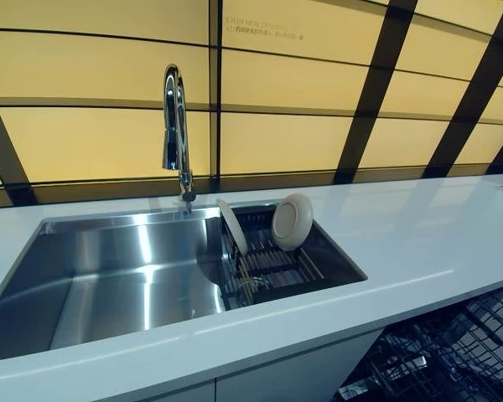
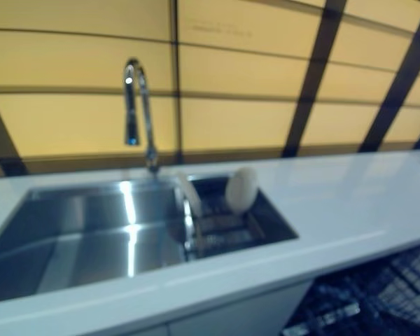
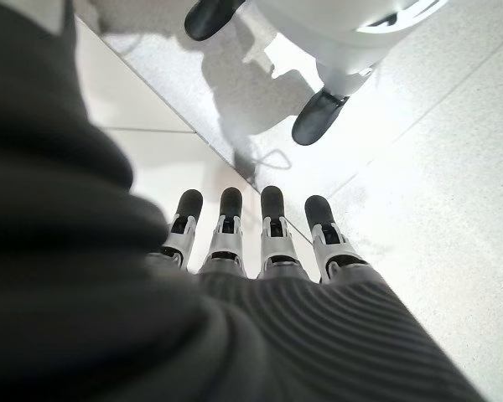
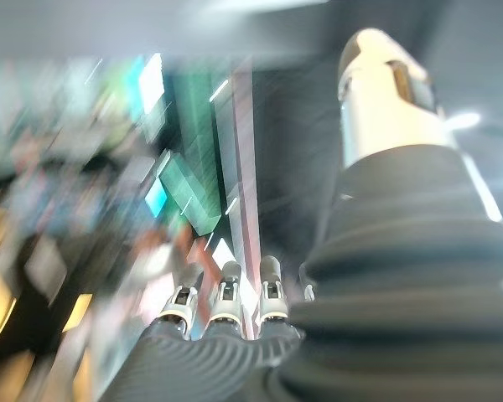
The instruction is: Take plates into dishwasher
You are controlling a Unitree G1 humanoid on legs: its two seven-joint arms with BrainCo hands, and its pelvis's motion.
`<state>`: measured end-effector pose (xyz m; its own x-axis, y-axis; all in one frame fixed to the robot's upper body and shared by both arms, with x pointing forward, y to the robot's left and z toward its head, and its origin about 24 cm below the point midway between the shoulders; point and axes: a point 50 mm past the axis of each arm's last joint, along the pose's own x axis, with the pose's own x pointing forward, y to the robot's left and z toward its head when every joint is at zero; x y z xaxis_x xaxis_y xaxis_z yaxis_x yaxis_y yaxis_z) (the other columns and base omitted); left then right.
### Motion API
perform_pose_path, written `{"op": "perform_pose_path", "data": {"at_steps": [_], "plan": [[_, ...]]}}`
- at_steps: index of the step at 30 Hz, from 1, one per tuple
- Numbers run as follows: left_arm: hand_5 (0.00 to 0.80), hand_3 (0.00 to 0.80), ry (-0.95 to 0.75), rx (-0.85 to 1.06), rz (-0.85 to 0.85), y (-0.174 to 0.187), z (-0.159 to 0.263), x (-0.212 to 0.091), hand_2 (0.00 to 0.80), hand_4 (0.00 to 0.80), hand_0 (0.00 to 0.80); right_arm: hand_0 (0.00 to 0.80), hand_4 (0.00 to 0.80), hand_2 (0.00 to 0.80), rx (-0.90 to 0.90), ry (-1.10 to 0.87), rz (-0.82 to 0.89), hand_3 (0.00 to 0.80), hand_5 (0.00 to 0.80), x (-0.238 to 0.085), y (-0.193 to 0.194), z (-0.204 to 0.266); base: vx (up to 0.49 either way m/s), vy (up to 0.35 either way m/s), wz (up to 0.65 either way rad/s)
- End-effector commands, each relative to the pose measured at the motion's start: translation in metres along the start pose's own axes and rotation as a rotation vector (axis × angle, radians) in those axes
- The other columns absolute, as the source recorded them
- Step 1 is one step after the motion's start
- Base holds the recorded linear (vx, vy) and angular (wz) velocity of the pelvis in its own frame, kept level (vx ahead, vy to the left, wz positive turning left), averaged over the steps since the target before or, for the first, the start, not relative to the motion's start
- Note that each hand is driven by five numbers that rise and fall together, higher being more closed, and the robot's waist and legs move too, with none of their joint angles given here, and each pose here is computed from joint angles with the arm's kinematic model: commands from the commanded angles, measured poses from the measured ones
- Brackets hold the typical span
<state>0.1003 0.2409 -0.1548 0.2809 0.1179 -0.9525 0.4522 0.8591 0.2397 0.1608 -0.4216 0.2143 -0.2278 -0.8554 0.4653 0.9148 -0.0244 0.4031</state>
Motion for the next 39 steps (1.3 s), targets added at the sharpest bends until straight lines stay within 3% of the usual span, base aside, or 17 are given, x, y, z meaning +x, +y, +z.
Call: {"op": "perform_pose_path", "data": {"at_steps": [1,6,16,28,39], "plan": [[0.000,0.000,-0.016,0.034,0.003,0.008,0.013,0.001,0.000,0.000,0.000,0.000,0.000,0.000,0.143,-0.164,0.215,0.000,0.000,0.004,0.042,0.052,0.017,0.045,0.00],[0.000,0.000,-0.013,0.064,-0.009,0.003,0.010,0.001,0.000,0.000,0.000,0.000,0.000,0.000,0.186,-0.245,0.522,0.000,0.000,-0.020,0.079,0.081,0.001,0.002,0.01],[0.000,0.000,-0.008,0.104,-0.021,-0.001,0.010,0.002,0.000,0.000,0.000,0.000,0.000,0.000,0.223,-0.102,0.780,0.000,0.000,-0.055,0.123,0.088,0.005,0.000,0.08],[0.000,0.000,0.009,0.118,-0.022,0.006,0.004,0.001,0.000,0.000,0.000,0.000,0.000,0.000,0.277,0.048,1.034,0.000,0.000,-0.091,0.165,0.096,0.001,0.008,0.06],[0.000,0.000,0.005,0.129,-0.032,0.011,0.002,0.000,0.000,0.000,0.000,0.000,0.000,0.000,0.256,0.136,1.066,0.000,0.000,-0.103,0.190,0.096,0.003,0.059,0.05]]}}
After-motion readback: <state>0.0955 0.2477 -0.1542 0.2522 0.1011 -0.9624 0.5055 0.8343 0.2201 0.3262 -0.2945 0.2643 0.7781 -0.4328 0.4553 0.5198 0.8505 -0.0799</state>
